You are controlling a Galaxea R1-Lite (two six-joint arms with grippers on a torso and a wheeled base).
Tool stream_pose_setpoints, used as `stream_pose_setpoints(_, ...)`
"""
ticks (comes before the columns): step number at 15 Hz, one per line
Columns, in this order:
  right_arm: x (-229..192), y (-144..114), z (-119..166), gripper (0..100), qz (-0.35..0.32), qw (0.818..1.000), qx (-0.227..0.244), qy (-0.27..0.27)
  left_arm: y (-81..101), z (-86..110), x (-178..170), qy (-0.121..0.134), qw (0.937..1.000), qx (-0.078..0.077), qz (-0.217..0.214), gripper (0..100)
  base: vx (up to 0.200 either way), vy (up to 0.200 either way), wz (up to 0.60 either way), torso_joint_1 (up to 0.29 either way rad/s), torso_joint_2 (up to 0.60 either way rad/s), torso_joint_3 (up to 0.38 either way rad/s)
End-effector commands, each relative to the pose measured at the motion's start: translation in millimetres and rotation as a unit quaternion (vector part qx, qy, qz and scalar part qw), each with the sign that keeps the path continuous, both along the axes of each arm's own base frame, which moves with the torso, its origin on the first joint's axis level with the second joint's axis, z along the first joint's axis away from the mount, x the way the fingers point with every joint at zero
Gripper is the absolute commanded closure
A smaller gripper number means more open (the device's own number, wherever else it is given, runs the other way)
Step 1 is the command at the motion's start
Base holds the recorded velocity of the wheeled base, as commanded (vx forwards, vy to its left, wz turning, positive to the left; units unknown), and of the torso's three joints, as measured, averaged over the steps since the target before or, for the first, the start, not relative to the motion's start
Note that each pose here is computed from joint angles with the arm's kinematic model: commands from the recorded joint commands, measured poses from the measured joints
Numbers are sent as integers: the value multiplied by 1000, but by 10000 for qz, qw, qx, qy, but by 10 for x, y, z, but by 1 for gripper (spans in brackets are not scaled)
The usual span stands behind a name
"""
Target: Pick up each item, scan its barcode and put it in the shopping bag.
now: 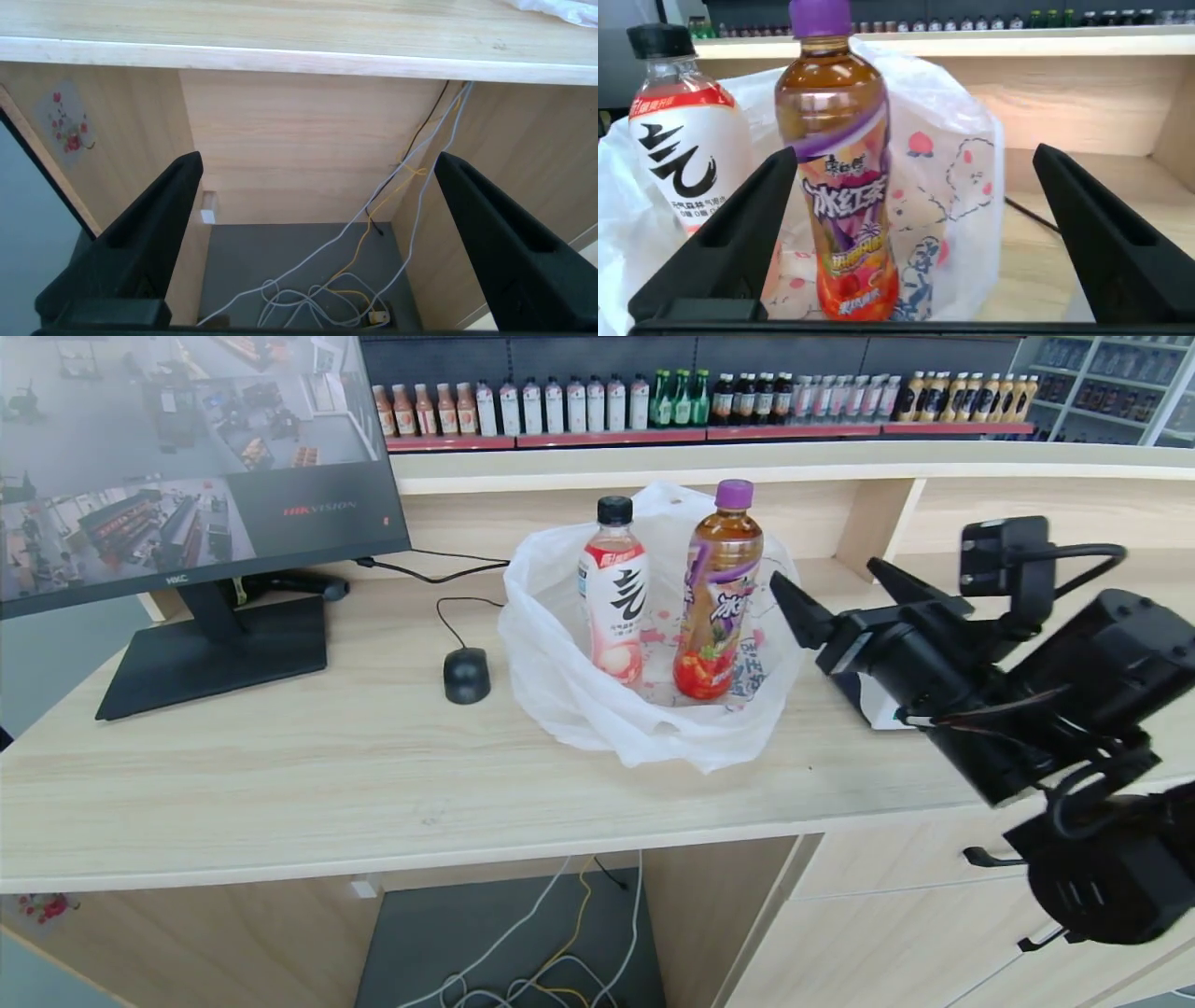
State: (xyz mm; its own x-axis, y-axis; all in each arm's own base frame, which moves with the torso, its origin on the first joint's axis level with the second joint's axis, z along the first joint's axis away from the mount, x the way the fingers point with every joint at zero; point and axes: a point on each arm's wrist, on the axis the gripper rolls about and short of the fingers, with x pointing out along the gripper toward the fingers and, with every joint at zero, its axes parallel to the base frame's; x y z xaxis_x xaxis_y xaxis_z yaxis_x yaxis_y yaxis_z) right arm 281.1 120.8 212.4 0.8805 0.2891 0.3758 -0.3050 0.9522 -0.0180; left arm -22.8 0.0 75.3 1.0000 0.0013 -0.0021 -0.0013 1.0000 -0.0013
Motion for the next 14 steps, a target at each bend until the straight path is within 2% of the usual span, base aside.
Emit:
stream_pose_setpoints(1, -631, -461, 207, 0, -357, 9989, 124, -281, 0, 0, 0, -3, 10000, -1, -6, 0, 0, 0, 0, 0, 0, 0)
stream_pose_setpoints(3, -1022, -635, 158, 0, -433, 9985, 167, -301, 0, 0, 0, -3, 10000, -1, 1, 0, 0, 0, 0, 0, 0, 0)
stream_pose_setpoints(4, -1385, -773, -1, 0, -492, 9985, 129, -177, 0, 0, 1, 5, 10000, 14, -6, 0, 0, 0, 0, 0, 0, 0)
stream_pose_setpoints(6, -1785, -906, -283, 0, -516, 9986, 37, 67, 0, 0, 0, -3, 10000, 6, -6, 0, 0, 0, 0, 0, 0, 0)
stream_pose_setpoints(8, -1940, -954, -297, 0, -515, 9986, 39, 139, 0, 2, 0, -11, 10000, 6, -6, 0, 0, 0, 0, 0, 0, 0)
stream_pose_setpoints(10, -2106, -1005, -410, 0, -472, 9971, -132, 574, 0, 2, 0, -11, 10000, 6, 1, 0, 0, 0, 0, 0, 0, 0)
stream_pose_setpoints(11, -2281, -1053, -541, 0, -399, 9940, -293, 971, 0, 0, 0, -3, 10000, -1, 1, 0, 0, 0, 0, 0, 0, 0)
stream_pose_setpoints(14, -2678, -1175, -942, 0, -222, 9828, -628, 1723, 0, 0, 0, -3, 10000, 6, -6, 0, 0, 0, 0, 0, 0, 0)
